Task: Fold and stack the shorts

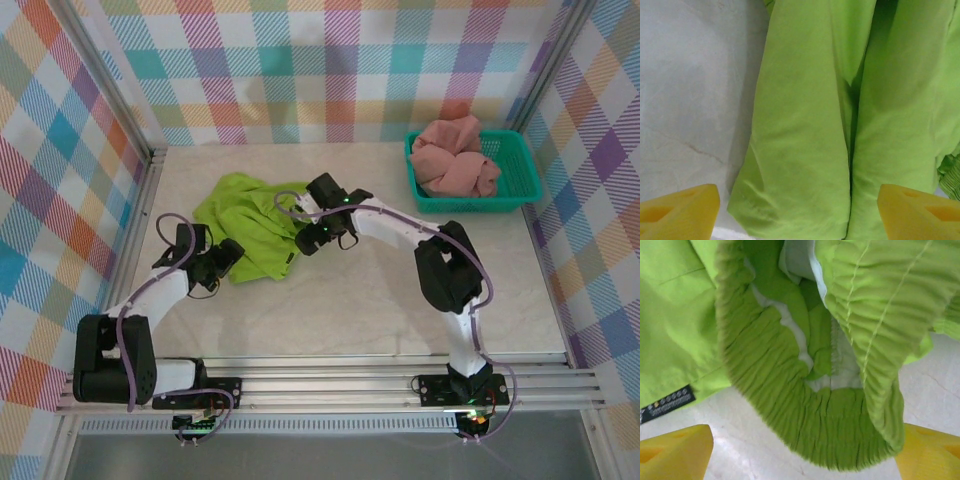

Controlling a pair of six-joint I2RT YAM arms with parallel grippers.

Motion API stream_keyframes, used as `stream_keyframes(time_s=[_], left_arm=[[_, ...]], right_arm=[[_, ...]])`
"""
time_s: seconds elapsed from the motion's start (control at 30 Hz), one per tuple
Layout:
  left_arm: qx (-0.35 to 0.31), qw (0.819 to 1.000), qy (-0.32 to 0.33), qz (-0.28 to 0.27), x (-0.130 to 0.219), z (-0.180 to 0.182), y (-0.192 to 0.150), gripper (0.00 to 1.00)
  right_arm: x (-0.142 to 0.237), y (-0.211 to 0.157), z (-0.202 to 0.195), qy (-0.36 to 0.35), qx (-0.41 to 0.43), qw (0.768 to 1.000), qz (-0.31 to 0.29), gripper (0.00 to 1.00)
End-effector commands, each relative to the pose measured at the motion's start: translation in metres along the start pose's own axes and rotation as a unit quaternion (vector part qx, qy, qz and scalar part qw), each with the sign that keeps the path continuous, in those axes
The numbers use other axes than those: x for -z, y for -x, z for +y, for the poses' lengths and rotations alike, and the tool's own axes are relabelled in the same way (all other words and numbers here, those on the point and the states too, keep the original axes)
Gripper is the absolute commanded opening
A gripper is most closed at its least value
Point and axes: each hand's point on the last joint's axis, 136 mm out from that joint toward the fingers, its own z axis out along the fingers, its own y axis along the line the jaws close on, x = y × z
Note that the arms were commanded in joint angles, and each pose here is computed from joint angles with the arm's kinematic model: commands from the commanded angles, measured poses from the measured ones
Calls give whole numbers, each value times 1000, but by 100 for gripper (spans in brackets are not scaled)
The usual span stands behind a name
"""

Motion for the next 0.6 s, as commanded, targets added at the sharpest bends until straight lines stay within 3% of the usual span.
stream_keyframes(time_s=[0.0,0.23,0.37,0.47,0.57], left_arm=[[-9,1000,-19,-7,-7,-7,6,79],[-18,1000,-5,-1,-20,0,3,67],[-20,1000,0,9,-29,3,-1,60],[-21,1000,0,11,-34,2,-2,49],[-24,1000,-1,12,-35,0,-1,37]], right_arm=[[-6,19,-1,-6,18,1000,-17,92],[-19,21,-33,-94,24,995,12,99],[-32,17,-27,-75,19,997,26,100],[-37,17,-13,-33,5,999,23,88],[-38,18,-1,5,-22,1000,20,65]])
